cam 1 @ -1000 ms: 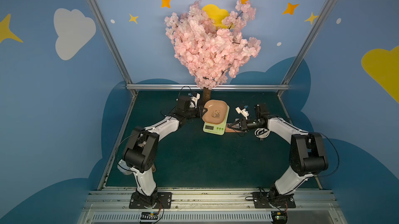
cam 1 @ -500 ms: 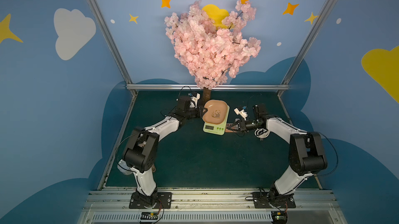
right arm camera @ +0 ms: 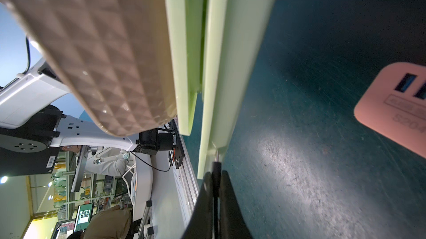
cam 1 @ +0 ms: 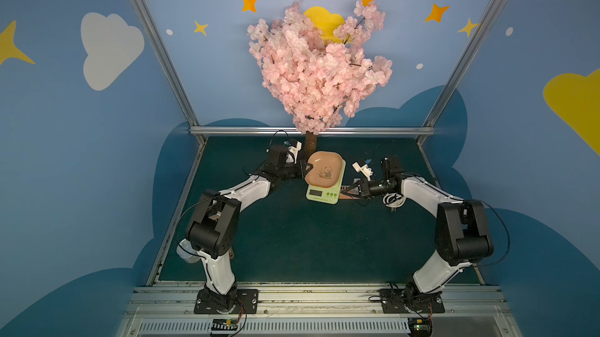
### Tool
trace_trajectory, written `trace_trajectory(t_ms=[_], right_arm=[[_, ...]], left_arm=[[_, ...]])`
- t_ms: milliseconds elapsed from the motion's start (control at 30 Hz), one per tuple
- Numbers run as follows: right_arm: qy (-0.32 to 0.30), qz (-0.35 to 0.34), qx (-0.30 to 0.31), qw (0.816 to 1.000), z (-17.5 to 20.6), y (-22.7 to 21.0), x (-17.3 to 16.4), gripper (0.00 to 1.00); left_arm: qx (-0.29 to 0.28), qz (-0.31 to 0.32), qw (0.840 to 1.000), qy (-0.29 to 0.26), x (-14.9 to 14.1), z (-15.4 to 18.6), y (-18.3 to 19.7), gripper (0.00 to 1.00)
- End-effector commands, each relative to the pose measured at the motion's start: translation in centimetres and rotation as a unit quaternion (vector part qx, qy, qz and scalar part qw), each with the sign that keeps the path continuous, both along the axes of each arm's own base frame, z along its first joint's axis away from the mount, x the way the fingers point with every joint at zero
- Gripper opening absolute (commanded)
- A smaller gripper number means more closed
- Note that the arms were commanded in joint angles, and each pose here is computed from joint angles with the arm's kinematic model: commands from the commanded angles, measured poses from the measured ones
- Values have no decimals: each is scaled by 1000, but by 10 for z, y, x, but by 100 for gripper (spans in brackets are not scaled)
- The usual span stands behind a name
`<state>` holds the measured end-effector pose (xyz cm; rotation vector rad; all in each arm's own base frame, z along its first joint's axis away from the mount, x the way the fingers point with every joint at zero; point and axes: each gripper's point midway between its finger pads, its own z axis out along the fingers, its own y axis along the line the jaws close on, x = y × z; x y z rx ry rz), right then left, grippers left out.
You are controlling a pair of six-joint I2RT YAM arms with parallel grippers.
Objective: Charge the electronic scale
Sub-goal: Insert the charging cable into the electronic scale.
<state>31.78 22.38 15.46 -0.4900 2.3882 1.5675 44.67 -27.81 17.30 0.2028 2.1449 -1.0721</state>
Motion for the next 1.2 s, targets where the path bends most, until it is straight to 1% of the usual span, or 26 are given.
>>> trace_trajectory(t_ms=[0,333,733,933,1167], right_arm=[[-28,8,6,1000,12,2,-2,0],[-17,9,5,1000,8,2,-2,0],[11,16,26,999,9,4,-4,0],[21,17,29,999,10,4,-5,0],[26,18,16,999,6,3,-4,0]], left_arm=[[-36,-26,998,-44,4,37,-16,3],[-38,-25,998,-50,5,41,-15,3],[-47,-22,997,-62,6,50,-16,3],[-47,-36,996,-73,3,51,-18,3],[-23,-64,993,-99,-7,53,-23,3]])
